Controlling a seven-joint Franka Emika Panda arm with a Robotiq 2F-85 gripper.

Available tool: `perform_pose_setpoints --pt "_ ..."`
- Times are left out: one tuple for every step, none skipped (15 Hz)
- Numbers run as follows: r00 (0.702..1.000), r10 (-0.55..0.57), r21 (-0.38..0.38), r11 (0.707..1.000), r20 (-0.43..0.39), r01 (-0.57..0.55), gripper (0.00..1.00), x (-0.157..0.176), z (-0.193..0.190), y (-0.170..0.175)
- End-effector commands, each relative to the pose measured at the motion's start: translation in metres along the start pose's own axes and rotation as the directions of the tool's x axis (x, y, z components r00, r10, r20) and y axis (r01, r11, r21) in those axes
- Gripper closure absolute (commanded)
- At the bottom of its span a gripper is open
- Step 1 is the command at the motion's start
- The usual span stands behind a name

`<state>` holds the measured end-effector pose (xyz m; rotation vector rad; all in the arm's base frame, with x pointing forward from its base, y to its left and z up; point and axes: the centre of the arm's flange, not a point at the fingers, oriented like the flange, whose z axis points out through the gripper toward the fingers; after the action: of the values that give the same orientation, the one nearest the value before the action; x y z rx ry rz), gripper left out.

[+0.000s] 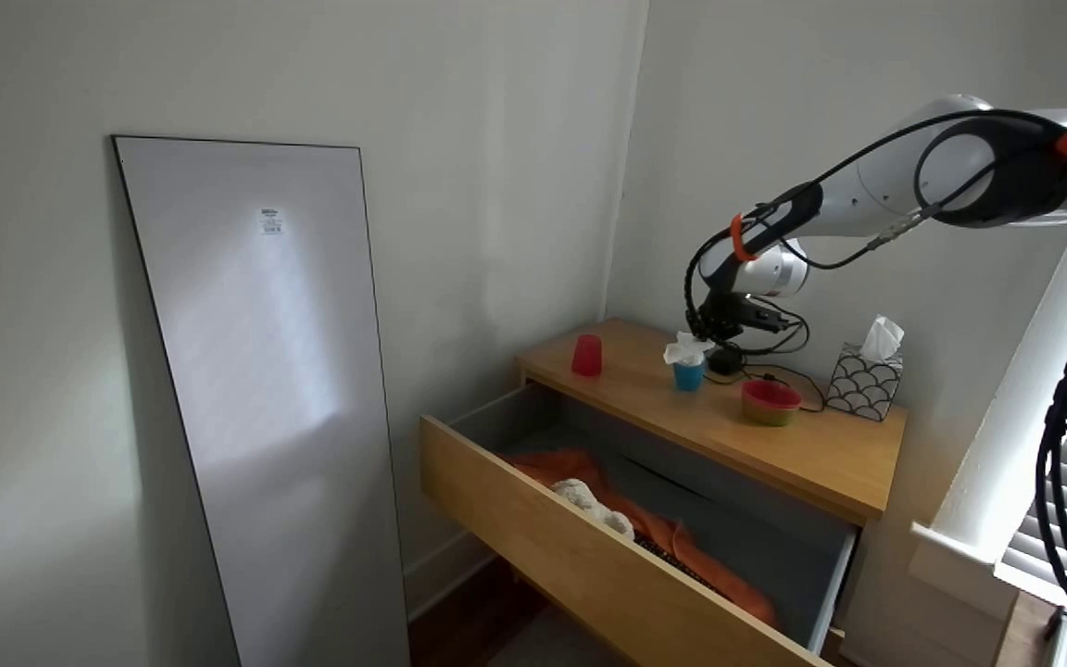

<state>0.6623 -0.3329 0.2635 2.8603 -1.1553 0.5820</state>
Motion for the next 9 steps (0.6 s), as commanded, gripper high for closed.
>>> perform_pose_setpoints --pt "0.998 -0.014 0.021 1.000 0.061 0.012 0.99 -0.004 0.013 0.005" --pt "0.998 -0.016 0.012 1.000 0.063 0.015 0.99 -0.004 0.015 0.006" --pt "0.997 -0.013 0.005 1.000 0.075 0.013 0.99 -0.004 0.017 0.008" --pt "0.997 -0.011 0.002 1.000 0.079 0.011 0.99 -0.004 0.019 0.011" --pt "0.996 -0.010 -0.001 1.000 0.084 0.010 0.99 -0.003 0.021 0.013" --pt "0.996 -0.009 0.001 1.000 0.089 0.009 0.99 -0.003 0.023 0.015" --pt "0.996 -0.007 0.002 1.000 0.090 0.007 0.99 -0.001 0.026 0.018" --pt "0.995 -0.004 -0.002 1.000 0.096 0.004 0.99 0.000 0.028 0.021" --pt "0.995 0.000 -0.006 1.000 0.101 0.000 0.99 0.001 0.031 0.024"
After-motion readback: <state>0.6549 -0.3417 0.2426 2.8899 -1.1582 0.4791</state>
